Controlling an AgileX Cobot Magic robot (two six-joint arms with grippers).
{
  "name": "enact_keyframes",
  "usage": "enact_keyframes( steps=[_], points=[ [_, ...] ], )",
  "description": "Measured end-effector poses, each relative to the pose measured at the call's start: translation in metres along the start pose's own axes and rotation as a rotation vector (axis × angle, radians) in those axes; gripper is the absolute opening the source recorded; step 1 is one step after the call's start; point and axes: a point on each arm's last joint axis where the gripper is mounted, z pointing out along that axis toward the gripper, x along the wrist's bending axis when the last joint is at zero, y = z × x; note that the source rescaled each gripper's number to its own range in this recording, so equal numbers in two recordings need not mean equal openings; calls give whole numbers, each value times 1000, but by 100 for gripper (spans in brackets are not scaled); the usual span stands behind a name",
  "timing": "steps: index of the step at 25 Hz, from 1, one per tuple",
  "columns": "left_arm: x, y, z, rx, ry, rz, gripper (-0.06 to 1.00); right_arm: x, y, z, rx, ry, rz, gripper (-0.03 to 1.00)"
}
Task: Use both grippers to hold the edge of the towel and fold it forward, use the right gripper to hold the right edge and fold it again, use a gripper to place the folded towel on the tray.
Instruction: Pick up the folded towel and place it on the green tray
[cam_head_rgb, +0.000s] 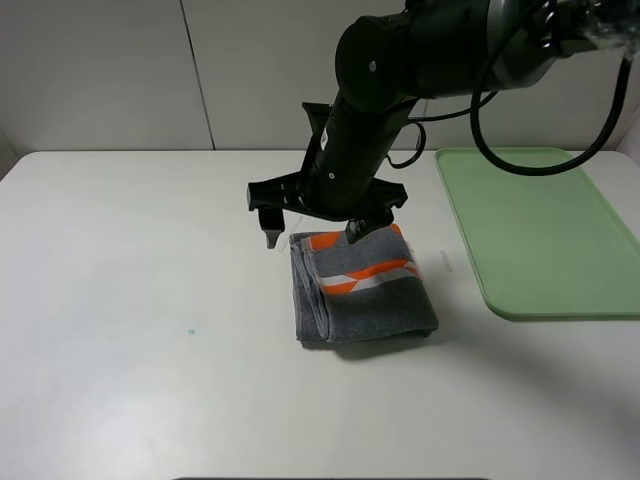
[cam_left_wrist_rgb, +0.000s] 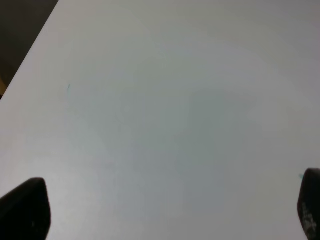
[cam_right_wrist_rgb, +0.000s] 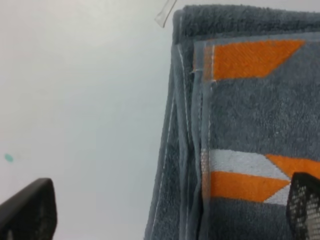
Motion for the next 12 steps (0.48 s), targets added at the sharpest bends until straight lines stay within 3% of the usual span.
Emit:
enact_keyframes(
  steps=[12],
  points=[
    [0,0,0,0,0,0,100,-5,-16,-31,144,-57,-138,100]
  ],
)
